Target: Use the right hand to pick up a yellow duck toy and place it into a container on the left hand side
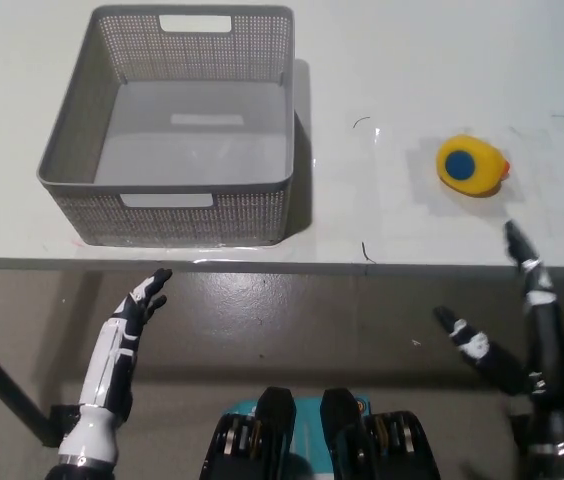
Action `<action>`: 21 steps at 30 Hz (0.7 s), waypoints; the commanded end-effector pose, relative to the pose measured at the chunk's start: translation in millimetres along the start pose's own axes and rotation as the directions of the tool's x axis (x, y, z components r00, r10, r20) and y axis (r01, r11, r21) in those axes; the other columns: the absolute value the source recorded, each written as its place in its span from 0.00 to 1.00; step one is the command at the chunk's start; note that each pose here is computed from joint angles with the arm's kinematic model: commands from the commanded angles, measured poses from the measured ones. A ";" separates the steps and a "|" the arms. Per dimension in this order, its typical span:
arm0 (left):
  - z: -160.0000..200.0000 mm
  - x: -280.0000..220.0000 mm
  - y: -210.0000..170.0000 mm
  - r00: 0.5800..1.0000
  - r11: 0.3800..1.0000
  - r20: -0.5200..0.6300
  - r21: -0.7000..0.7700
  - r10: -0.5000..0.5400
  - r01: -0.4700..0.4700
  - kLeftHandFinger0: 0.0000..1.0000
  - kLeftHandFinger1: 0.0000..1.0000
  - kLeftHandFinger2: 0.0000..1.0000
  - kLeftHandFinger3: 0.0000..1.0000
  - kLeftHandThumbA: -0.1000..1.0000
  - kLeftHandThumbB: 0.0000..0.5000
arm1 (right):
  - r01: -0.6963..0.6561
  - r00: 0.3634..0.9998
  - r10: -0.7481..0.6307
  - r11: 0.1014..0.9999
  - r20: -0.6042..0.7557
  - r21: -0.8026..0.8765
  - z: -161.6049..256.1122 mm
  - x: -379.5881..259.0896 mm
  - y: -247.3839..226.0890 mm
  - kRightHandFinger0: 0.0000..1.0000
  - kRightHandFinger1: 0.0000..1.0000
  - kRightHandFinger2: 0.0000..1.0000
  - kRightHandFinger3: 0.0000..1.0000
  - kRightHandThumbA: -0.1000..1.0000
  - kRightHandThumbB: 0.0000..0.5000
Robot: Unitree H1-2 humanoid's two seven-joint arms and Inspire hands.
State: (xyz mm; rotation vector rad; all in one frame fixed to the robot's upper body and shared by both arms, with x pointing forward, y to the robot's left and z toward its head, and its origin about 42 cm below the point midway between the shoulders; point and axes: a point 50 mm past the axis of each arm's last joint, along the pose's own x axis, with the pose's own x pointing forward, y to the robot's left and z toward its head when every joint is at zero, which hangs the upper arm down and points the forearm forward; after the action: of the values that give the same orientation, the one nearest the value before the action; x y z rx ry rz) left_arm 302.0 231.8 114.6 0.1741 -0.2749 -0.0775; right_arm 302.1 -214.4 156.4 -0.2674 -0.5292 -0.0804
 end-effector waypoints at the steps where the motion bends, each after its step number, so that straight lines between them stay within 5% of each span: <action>1: 16.8 8.9 3.5 0.989 0.993 0.116 0.084 -0.094 0.085 1.00 1.00 1.00 1.00 1.00 1.00 | 0.025 0.991 -0.006 0.989 0.132 -0.147 18.3 40.2 -25.5 1.00 1.00 1.00 1.00 1.00 1.00; 7: 17.0 6.9 6.4 0.988 0.991 0.113 0.096 -0.110 0.099 1.00 1.00 1.00 1.00 1.00 1.00 | -0.030 0.992 0.076 0.923 0.104 -0.384 28.4 93.3 -52.7 1.00 1.00 1.00 1.00 1.00 1.00; 11: 18.6 7.2 11.4 0.989 0.989 0.106 0.114 -0.106 0.094 1.00 1.00 1.00 1.00 1.00 1.00 | -0.077 0.992 0.118 0.834 0.041 -0.547 51.0 135.2 -72.9 1.00 1.00 1.00 1.00 0.88 0.99; 16: 18.4 3.3 17.3 0.989 0.988 0.103 0.126 -0.102 0.089 1.00 1.00 1.00 1.00 1.00 1.00 | -0.117 0.988 0.154 0.814 0.017 -0.569 63.8 183.5 -77.8 1.00 1.00 1.00 1.00 0.77 0.97; 21: 17.0 -2.2 21.3 0.990 0.991 0.109 0.113 -0.085 0.073 1.00 1.00 1.00 1.00 1.00 1.00 | -0.190 0.979 0.200 0.770 -0.052 -0.609 62.4 237.2 -67.7 1.00 1.00 1.00 1.00 0.76 0.96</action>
State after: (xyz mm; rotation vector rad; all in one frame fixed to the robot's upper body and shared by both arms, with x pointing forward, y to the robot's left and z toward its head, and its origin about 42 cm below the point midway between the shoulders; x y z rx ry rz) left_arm 298.5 240.7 114.8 0.2657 -0.2836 -0.1498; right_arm 426.6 -268.4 295.5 -0.8387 -0.5437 -0.0567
